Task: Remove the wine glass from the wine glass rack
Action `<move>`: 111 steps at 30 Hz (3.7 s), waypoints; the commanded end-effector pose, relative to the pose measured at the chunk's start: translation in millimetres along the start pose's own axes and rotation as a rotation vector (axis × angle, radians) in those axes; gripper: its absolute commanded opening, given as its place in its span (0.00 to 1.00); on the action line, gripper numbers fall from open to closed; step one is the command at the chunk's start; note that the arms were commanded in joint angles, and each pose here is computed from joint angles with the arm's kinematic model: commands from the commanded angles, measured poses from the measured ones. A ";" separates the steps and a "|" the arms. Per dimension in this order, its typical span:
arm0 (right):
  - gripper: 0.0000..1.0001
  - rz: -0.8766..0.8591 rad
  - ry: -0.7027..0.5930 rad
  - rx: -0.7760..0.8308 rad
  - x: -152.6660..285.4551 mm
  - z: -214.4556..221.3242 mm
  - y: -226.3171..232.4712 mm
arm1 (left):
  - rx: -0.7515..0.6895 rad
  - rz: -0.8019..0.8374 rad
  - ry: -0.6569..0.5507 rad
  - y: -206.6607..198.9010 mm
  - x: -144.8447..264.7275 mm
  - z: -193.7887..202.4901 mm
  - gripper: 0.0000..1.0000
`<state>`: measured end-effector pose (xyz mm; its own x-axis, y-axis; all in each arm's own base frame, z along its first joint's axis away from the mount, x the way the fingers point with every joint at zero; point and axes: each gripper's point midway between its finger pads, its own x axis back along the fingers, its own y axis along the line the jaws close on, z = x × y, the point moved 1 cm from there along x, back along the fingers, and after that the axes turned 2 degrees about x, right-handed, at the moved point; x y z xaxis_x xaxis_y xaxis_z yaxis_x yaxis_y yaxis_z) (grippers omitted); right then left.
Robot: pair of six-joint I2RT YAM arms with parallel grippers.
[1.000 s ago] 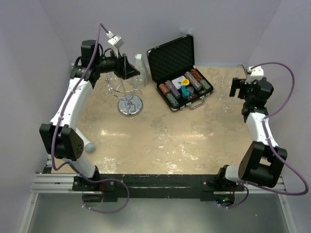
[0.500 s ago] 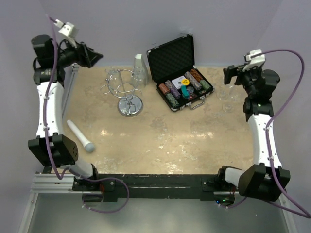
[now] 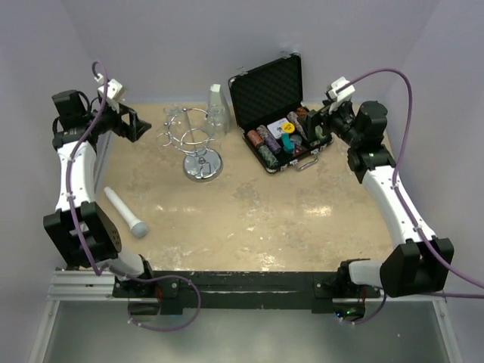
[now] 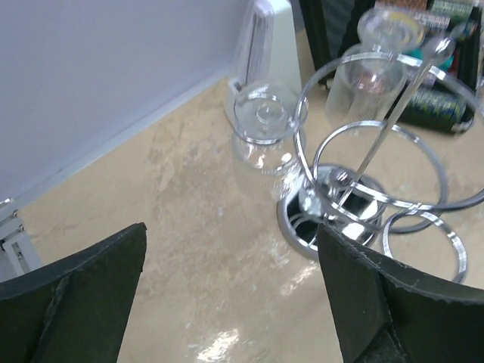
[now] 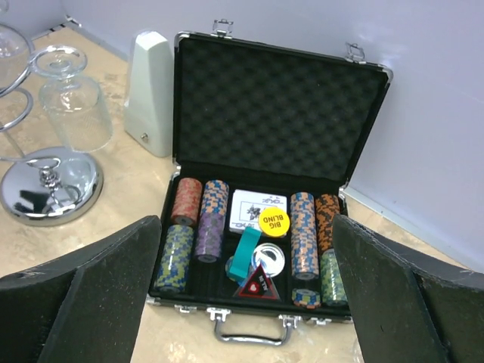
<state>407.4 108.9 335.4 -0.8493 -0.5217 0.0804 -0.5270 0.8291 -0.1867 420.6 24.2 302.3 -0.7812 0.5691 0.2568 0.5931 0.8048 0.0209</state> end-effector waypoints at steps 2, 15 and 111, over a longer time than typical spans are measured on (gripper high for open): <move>0.98 -0.028 -0.127 -0.029 -27.3 -32.2 -4.4 | -0.108 0.139 0.100 3.4 -9.0 60.6 1.00; 0.98 -0.072 -0.121 -0.086 -74.4 -23.4 0.9 | -0.142 0.158 0.050 4.2 -56.4 101.4 0.98; 0.98 -0.090 -0.180 0.199 -91.5 -71.1 45.7 | 0.278 -0.169 -0.193 50.9 -27.3 -0.3 0.00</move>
<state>469.3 207.5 325.6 -0.7826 -0.6155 0.0929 -0.6131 0.7364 -0.2860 492.6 33.8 211.8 -0.8570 0.4989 0.1292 0.4642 0.8561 -0.2271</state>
